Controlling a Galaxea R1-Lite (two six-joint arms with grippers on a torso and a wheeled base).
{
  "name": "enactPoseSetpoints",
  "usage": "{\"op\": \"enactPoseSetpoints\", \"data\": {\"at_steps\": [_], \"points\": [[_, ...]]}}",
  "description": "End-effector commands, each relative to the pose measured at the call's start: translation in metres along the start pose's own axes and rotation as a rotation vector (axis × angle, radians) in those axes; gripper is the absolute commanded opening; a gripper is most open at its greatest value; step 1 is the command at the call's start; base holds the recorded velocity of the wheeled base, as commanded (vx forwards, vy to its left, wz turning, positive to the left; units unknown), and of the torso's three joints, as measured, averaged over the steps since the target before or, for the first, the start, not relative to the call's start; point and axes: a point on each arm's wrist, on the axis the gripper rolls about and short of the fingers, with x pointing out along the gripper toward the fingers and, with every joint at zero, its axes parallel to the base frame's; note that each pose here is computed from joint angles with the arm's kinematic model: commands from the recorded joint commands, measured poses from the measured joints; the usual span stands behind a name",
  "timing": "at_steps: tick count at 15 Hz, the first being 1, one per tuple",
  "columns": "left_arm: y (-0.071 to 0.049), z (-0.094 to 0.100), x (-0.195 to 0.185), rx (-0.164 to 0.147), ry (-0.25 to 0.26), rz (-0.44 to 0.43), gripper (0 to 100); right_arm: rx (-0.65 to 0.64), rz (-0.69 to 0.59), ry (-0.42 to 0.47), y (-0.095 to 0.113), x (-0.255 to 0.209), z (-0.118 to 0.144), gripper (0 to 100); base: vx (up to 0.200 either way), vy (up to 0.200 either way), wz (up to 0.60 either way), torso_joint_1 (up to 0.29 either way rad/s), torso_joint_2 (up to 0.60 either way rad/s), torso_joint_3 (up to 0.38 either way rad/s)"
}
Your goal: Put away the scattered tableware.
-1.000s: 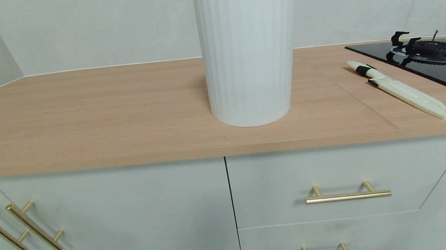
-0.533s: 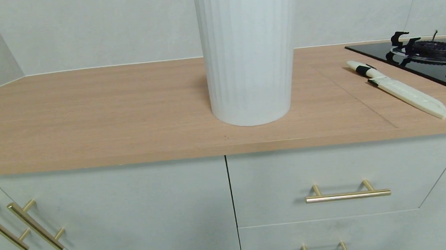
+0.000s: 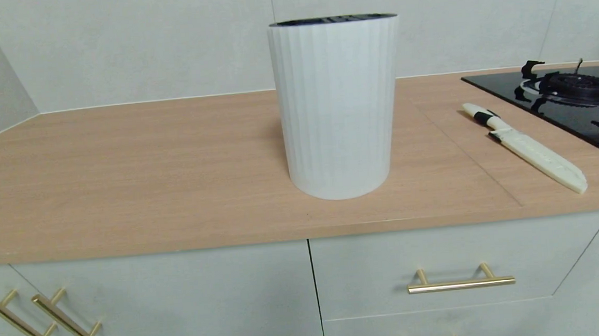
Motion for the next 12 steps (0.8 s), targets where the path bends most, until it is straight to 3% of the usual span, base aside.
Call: {"op": "enactPoseSetpoints", "data": {"at_steps": [1, 12], "points": [[0.0, 0.0001, 0.0001, 0.0, 0.001, 0.0, 100, -0.001, 0.001, 0.0, 0.0, 0.0001, 0.0002, 100, 0.0, 0.0, 0.0, 0.134, -0.52, -0.315], [0.0, 0.0001, 0.0001, 0.0, 0.001, 0.0, 100, 0.0, 0.001, 0.001, 0.0, 0.0001, 0.0, 100, 0.0, 0.0, 0.0, 0.186, -0.48, -0.293]]}}
